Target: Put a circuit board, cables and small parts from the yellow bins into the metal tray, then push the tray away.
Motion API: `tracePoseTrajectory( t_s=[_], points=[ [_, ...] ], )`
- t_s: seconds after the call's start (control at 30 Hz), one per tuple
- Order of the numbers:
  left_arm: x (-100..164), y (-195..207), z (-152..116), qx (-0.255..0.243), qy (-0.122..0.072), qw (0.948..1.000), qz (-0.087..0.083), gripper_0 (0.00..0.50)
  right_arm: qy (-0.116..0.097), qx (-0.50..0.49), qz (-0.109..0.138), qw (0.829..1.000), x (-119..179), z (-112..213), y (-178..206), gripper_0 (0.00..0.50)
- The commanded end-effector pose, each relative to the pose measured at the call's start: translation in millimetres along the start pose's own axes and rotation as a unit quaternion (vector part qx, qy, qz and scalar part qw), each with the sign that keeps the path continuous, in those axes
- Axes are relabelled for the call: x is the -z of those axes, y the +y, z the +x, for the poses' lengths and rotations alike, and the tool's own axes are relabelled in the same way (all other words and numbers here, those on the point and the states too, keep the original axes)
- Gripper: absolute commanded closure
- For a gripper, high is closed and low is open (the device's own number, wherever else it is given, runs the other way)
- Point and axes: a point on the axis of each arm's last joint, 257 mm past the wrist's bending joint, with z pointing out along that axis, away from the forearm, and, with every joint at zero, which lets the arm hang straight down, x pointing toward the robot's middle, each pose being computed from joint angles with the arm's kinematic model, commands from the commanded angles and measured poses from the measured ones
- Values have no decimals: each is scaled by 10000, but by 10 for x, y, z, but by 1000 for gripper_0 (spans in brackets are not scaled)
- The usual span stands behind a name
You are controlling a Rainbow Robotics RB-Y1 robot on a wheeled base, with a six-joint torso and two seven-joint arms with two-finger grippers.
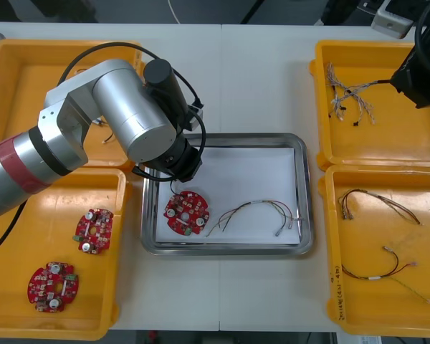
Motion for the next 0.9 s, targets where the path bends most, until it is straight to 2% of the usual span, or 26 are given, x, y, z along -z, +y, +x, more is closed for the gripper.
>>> tracePoseTrajectory(
  t_s=[0.03, 0.27, 0.47, 0.67, 0.77, 0.9],
  points=[
    [114, -81, -18, 372, -53, 9993, 62, 0, 208, 283, 57, 9994, 16, 105, -18, 500],
    [564, 144, -127, 734, -76, 9973, -2, 0, 128, 577, -125, 9982, 13, -50, 169, 500],
    [937, 502, -198, 1267, -83, 9919, -72, 0, 107, 863, -434, 9953, -32, -195, 418, 500],
    [1258, 928, -194, 1845, -102, 9825, -222, 0, 24, 1300, -583, 9898, -108, -496, 701, 500],
    [1370, 1162, -150, 2114, -86, 9766, -379, 0, -32, 1541, -591, 9863, -145, -684, 850, 500],
    [1478, 1473, -158, 2616, -159, 9643, -384, 0, -65, 1753, -673, 9822, -236, -897, 1072, 500]
  ],
)
